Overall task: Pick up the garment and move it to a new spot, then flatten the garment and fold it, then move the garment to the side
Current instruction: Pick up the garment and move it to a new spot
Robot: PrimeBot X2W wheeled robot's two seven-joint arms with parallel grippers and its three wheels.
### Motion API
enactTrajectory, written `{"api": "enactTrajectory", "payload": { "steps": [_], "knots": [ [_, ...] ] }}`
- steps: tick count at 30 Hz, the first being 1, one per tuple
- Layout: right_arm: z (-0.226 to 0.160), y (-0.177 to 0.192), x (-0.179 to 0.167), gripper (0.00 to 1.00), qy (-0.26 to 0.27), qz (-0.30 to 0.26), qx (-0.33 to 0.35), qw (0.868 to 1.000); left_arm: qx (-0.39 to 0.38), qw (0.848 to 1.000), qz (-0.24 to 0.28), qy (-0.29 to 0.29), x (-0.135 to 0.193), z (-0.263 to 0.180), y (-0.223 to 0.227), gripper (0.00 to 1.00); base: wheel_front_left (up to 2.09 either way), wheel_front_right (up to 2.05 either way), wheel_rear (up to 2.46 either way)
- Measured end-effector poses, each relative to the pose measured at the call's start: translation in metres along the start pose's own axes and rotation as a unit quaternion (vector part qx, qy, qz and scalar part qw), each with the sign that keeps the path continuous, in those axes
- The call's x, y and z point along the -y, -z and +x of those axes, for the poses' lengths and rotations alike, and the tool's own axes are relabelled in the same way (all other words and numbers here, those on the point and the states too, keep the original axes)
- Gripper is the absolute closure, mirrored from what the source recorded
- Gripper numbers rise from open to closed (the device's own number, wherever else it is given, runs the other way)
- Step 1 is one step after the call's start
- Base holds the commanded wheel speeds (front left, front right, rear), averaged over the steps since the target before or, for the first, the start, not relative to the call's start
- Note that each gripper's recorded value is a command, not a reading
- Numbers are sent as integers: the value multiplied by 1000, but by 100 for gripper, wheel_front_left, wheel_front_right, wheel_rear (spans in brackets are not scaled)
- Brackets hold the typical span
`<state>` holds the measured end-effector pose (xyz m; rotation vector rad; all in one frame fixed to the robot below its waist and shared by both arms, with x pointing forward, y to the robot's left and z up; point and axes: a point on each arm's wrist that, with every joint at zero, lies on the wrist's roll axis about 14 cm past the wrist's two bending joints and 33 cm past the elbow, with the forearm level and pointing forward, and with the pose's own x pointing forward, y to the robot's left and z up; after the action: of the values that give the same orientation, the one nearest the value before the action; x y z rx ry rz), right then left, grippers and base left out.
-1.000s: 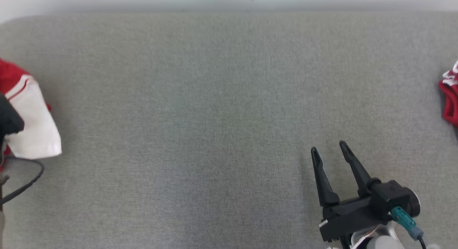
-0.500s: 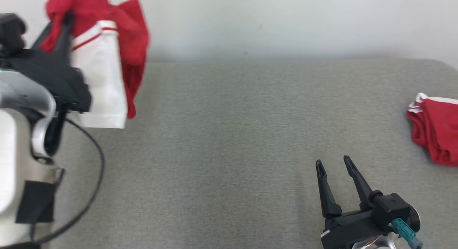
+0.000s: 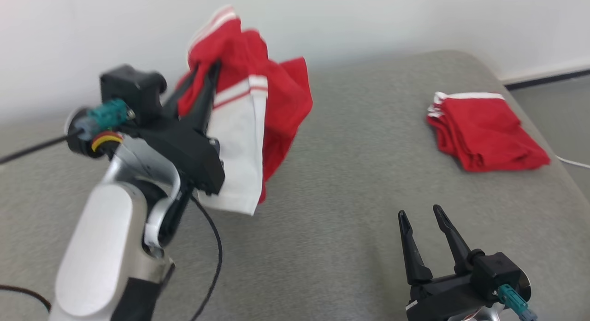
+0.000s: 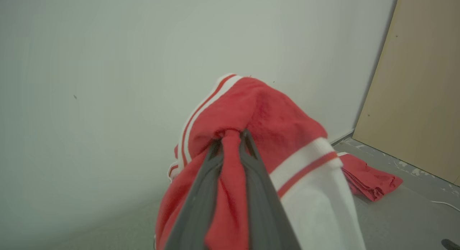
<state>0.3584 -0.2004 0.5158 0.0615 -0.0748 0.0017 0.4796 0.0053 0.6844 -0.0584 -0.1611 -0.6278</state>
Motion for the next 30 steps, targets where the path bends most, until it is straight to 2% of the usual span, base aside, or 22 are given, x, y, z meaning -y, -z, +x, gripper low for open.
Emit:
{"api": "enactTrajectory", "payload": {
  "steps": [6,10,13,14,16,23,30],
  "knots": [
    [-20,2,29,0,49,-1,-4,999,-58,996,-56,37,39,18,71,100,0,0,0],
    [-28,5,41,0,71,-2,-10,997,-133,985,-95,57,68,15,139,100,0,0,0],
    [-27,10,45,0,76,-4,-16,997,-176,977,-107,55,74,8,180,100,0,0,0],
    [-25,11,45,0,75,-5,-18,997,-185,975,-111,51,73,6,190,95,0,0,0],
    [-21,14,43,0,72,-5,-21,997,-202,972,-110,43,71,0,206,0,0,0,0],
    [-10,21,31,0,51,-1,-28,998,-202,968,-146,2,55,-18,220,0,0,0,0],
    [2,21,14,0,21,0,-25,999,-124,976,-173,-52,28,-42,192,0,0,0,0]
  ]
}}
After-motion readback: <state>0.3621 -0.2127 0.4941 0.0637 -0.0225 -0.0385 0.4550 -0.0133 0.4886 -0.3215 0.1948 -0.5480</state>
